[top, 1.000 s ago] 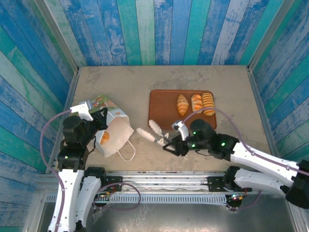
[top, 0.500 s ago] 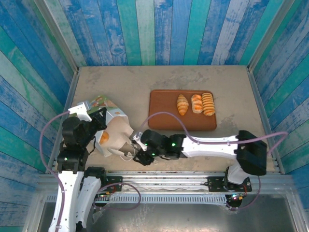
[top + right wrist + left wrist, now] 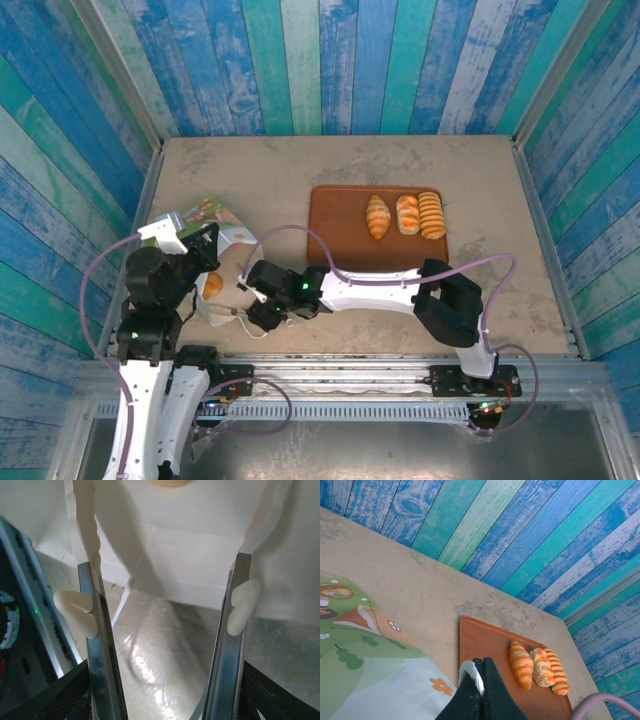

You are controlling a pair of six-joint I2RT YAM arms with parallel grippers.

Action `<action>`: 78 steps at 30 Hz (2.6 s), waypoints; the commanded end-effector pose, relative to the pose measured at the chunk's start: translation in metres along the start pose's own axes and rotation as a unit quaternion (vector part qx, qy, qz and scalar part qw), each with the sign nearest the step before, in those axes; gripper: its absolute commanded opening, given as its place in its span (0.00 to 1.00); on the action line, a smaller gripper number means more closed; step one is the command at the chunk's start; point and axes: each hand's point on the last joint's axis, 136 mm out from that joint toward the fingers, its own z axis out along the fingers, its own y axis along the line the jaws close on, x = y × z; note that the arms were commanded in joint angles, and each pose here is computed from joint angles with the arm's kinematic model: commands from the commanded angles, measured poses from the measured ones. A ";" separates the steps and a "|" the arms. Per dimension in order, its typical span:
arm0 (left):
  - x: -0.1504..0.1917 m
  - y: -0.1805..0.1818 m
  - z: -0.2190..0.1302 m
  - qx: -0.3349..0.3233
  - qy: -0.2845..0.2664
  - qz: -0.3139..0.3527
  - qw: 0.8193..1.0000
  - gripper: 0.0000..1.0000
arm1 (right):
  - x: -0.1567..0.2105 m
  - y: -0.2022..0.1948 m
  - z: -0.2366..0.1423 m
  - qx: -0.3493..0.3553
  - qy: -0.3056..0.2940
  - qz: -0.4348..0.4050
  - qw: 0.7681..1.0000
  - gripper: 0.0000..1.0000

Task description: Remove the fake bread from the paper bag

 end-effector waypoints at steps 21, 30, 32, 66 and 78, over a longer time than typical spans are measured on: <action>-0.002 -0.002 0.002 0.014 -0.014 -0.015 1.000 0.00 | -0.014 -0.007 0.012 -0.004 0.011 -0.004 1.000 0.36; 0.001 0.009 0.007 -0.008 -0.015 -0.011 1.000 0.00 | 0.013 -0.024 -0.028 0.053 0.024 0.027 0.998 0.37; 0.002 0.010 0.008 -0.007 -0.014 -0.012 1.000 0.00 | 0.019 -0.029 -0.032 0.066 0.027 0.034 0.997 0.38; 0.005 0.000 0.009 0.018 -0.004 -0.001 1.000 0.00 | 0.001 -0.020 -0.039 0.046 0.047 -0.001 0.998 0.40; 0.018 -0.007 0.012 0.046 0.028 -0.021 0.998 0.00 | 0.013 -0.025 -0.054 0.052 0.034 0.015 0.998 0.42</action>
